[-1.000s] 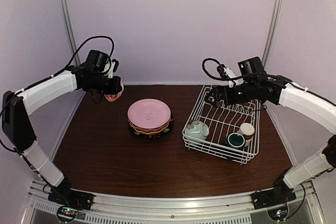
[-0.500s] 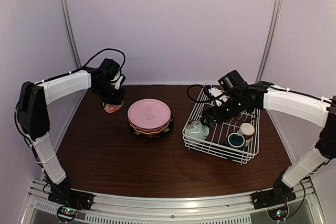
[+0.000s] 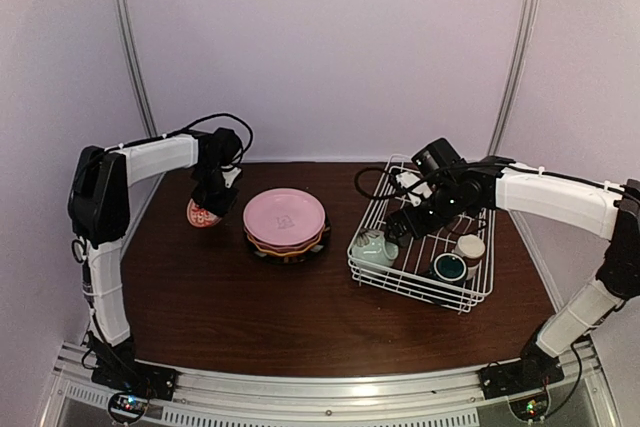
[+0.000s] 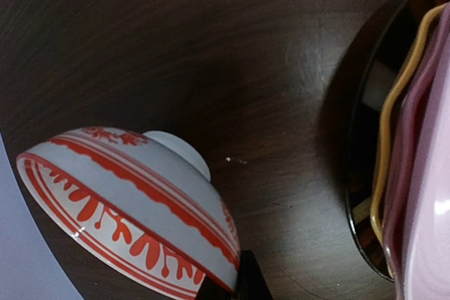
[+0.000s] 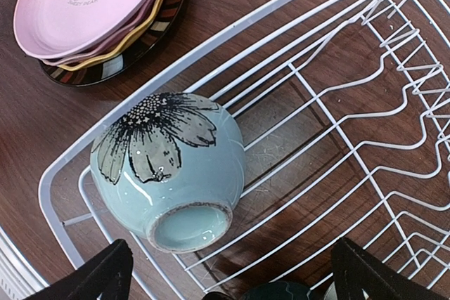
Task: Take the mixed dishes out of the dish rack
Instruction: Place the bowl at the center of the board.
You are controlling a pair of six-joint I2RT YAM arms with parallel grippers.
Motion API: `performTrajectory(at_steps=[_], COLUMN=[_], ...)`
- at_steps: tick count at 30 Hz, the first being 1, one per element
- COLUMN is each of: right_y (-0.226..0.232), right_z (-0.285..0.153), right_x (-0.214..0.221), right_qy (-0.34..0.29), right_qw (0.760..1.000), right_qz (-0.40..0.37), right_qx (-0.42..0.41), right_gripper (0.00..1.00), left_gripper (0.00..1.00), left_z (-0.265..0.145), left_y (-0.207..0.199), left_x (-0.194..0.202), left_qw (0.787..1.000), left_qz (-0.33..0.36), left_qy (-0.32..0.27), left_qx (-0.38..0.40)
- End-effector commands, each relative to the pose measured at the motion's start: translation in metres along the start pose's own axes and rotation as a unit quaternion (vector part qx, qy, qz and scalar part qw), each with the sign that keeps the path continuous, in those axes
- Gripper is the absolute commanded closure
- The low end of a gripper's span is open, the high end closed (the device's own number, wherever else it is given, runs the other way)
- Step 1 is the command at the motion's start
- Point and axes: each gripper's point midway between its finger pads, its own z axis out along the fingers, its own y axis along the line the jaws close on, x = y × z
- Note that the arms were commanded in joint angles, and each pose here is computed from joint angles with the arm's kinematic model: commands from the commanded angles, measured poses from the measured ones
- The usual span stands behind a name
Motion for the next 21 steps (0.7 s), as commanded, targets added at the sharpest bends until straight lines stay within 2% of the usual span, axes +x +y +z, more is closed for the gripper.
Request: performTrajectory(at_steps=[1, 4, 10, 18, 21], right_y=[-0.0042, -0.0027, -0.0025, 0.0002, 0.0022], right_z=[0.0053, 0.0054, 0.0075, 0.0076, 0.0092], right_x=[0.0124, 0.0119, 0.0139, 0.0147, 0.0175], right_qy=[0.021, 0.021, 0.028, 0.030, 0.035], right_qw=[1.000, 1.000, 1.000, 0.999, 0.999], right_qz=[-0.009, -0.008, -0.009, -0.014, -0.021], right_qx=[0.015, 0.011, 0.010, 0.010, 0.012], right_gripper=[0.00, 0.00, 0.00, 0.00, 0.00], left_gripper=[1.00, 1.00, 0.99, 0.73, 0.67], left_z=[-0.0013, 0.0055, 0.0084, 0.0059, 0.0041], left_y=[0.0148, 0.0152, 0.0100, 0.0077, 0.0058], left_x=[0.0031, 0.0091, 0.0105, 0.0062, 0.0043], left_qw=[0.999, 0.998, 0.998, 0.998, 0.998], left_qz=[0.030, 0.038, 0.043, 0.043, 0.044], left_qy=[0.021, 0.041, 0.045, 0.039, 0.035], left_qx=[-0.034, -0.038, -0.028, -0.026, -0.025])
